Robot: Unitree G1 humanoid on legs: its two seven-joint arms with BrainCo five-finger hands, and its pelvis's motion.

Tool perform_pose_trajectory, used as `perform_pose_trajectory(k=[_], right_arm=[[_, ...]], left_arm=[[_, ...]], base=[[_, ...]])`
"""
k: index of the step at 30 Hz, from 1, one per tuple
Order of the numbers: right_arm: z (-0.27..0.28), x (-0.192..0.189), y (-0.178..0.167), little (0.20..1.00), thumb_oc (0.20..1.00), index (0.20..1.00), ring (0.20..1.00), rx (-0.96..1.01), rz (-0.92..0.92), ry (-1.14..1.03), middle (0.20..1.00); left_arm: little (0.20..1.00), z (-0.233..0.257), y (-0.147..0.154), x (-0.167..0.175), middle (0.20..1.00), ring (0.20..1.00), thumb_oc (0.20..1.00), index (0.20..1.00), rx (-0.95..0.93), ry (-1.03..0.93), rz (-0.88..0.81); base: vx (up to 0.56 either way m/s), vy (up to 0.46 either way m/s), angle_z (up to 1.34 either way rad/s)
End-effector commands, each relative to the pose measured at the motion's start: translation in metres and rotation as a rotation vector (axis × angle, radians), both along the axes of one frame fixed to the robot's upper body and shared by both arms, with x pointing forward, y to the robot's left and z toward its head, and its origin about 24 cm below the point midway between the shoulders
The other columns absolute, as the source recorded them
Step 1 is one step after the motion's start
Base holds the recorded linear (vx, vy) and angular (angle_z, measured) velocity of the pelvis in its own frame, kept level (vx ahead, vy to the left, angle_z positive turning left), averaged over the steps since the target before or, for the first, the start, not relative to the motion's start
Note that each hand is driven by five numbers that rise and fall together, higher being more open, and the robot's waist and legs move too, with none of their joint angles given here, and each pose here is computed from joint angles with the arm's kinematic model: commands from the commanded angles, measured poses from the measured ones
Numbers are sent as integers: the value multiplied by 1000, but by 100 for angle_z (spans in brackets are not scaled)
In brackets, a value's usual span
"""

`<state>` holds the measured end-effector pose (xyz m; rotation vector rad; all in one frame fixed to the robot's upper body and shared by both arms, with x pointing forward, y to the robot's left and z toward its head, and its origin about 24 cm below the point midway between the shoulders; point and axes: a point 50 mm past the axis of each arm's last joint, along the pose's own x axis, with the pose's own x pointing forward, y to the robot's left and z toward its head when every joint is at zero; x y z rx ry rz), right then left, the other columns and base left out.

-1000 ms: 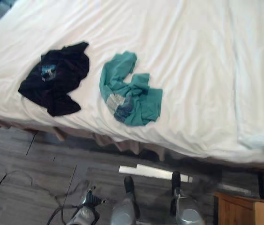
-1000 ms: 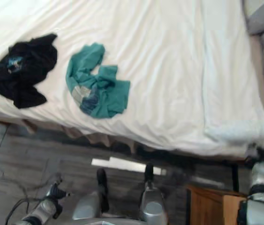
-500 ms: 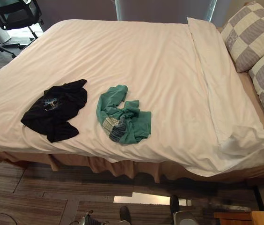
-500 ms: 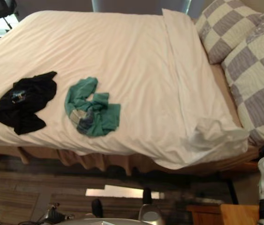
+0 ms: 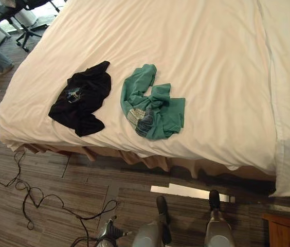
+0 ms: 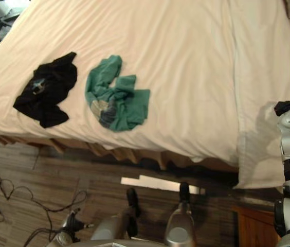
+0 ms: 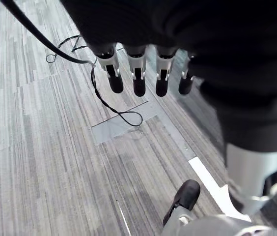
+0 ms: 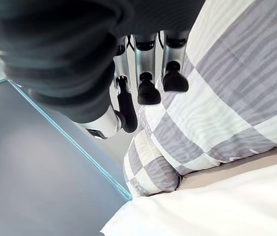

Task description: Tidy up the quilt and then pick up the clothes from the bed and put them into the laundry hamper.

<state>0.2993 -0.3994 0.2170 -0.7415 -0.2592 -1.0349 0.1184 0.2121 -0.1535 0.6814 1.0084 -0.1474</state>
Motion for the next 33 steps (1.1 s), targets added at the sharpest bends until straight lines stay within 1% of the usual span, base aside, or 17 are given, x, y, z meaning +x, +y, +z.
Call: perform_pose_trajectory(k=[1, 4, 5, 6, 7, 8, 11, 12, 13, 14, 15, 16, 21, 26, 28, 31, 33], right_arm=[[-57, -5, -16, 200, 200, 200, 200, 357, -14, 64, 200], [-150, -26, 4, 200, 200, 200, 200, 568, -47, 204, 200], [-150, -27, 4, 200, 200, 200, 200, 569, -47, 204, 200], [-179, -38, 14, 200, 200, 200, 200, 630, -57, 249, 200], [-211, -53, 25, 200, 200, 200, 200, 680, -71, 343, 200], [-265, -84, 53, 200, 200, 200, 200, 783, -84, 521, 200], [-321, -134, 92, 200, 200, 200, 200, 865, -51, 812, 200], [-322, -134, 92, 200, 200, 200, 200, 866, -51, 814, 200], [-334, -150, 103, 200, 200, 200, 200, 894, -46, 878, 200], [-354, -180, 120, 200, 200, 200, 200, 960, -41, 1000, 200], [-359, -191, 127, 200, 200, 200, 200, 978, -33, 1048, 200], [-364, -198, 132, 1000, 1000, 1000, 1000, 987, -18, 1092, 1000], [-373, -209, 149, 1000, 1000, 1000, 1000, 971, 84, 1260, 1000], [-372, -194, 160, 1000, 1000, 1000, 1000, 936, 193, 1265, 1000], [-374, -197, 164, 1000, 1000, 1000, 1000, 923, 218, 1296, 1000], [-370, -189, 161, 1000, 1000, 1000, 1000, 864, 264, 1312, 1000], [-367, -186, 151, 1000, 1000, 1000, 1000, 803, 264, 1342, 1000]], left_arm=[[1000, 22, 15, 53, 1000, 1000, 1000, 1000, 27, -136, 20], [1000, 21, 17, 54, 1000, 1000, 1000, 1000, 42, -135, 60], [1000, 21, 17, 54, 1000, 1000, 1000, 1000, 44, -135, 60], [1000, 21, 19, 52, 1000, 1000, 1000, 1000, 52, -130, 73], [1000, 20, 18, 50, 1000, 1000, 1000, 1000, 56, -123, 78], [1000, 16, 17, 45, 1000, 1000, 1000, 1000, 70, -101, 81], [1000, 15, 17, 40, 1000, 1000, 1000, 1000, 77, -91, 91], [1000, 14, 17, 40, 1000, 1000, 1000, 1000, 78, -90, 92], [1000, 14, 18, 38, 1000, 1000, 1000, 1000, 78, -89, 97], [1000, 12, 16, 34, 1000, 1000, 1000, 1000, 71, -82, 95], [1000, 12, 16, 32, 1000, 1000, 1000, 1000, 68, -75, 98], [1000, 11, 16, 32, 1000, 1000, 1000, 1000, 67, -70, 98], [1000, 11, 17, 33, 1000, 1000, 1000, 1000, 69, -41, 60], [1000, 11, 29, 27, 1000, 1000, 1000, 1000, 83, -14, 109], [1000, 7, 35, 13, 1000, 1000, 1000, 1000, 89, 21, 146], [1000, 8, 33, 17, 1000, 1000, 1000, 1000, 67, -6, 159], [1000, 14, 29, 33, 1000, 1000, 1000, 1000, 35, -80, 202]], base=[[-61, -9, -18], [5, -1, 3], [0, 0, 0], [0, 0, 0], [73, 47, 6], [91, 49, 7], [85, 53, 18], [65, 59, 0], [80, 108, 3], [97, 152, 4], [72, 180, 6], [26, 155, 4], [-14, 128, -8], [-94, 110, -13], [-5, 2, -41], [-6, -3, -3], [-109, 106, 29]])
